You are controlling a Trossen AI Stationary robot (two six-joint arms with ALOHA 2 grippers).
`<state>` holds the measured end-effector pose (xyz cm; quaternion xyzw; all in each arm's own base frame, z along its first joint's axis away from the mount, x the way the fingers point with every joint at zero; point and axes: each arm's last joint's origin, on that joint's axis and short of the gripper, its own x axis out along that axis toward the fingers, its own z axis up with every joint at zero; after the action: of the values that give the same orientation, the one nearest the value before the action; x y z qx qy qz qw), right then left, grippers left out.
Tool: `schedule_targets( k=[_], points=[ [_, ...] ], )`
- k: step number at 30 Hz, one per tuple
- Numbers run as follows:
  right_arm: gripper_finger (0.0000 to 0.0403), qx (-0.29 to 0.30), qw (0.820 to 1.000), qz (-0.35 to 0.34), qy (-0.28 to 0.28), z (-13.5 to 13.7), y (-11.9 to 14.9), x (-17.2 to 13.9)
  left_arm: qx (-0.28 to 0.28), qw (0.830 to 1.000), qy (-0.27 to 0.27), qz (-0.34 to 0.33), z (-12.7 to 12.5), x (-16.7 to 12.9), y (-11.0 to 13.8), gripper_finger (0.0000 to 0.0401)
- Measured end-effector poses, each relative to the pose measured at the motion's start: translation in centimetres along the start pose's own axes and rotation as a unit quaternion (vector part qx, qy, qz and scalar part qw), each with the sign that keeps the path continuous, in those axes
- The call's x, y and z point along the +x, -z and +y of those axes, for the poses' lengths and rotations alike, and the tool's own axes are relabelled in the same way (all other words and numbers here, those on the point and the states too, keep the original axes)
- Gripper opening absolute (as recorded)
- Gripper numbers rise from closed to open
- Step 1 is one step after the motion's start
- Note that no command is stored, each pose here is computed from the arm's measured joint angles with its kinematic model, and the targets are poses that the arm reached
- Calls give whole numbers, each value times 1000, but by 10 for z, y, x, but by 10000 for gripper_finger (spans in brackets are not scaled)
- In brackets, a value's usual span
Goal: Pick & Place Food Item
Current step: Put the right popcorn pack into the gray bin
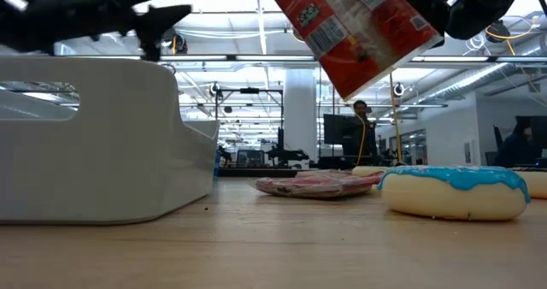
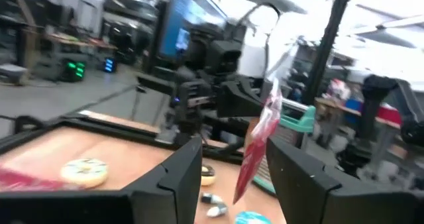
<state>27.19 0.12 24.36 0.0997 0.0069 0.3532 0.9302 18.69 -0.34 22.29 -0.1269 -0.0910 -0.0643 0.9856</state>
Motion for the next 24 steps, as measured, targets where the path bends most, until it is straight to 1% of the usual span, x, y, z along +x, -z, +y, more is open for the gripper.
schedule_targets(
  k=[2,4,8,13,15,18,24],
  points=[
    [0,-2,1000,0,-5,2,0,2,1,1000,23,14,-1,21,-5,172],
    [0,-2,1000,0,-7,3,0,3,15,998,52,30,-1,44,-9,173],
    [0,-1,1000,0,-7,3,0,3,45,989,126,60,-3,86,-16,173],
    [0,8,1000,0,-6,3,1,3,31,976,185,110,-1,127,-10,173],
    [0,8,1000,0,-6,3,1,3,30,972,199,119,0,137,-8,173],
    [0,10,1000,2,-7,3,1,3,24,970,198,136,2,147,-1,173],
    [0,1,1000,1,-6,3,1,2,18,970,196,144,5,153,5,173]
  ],
)
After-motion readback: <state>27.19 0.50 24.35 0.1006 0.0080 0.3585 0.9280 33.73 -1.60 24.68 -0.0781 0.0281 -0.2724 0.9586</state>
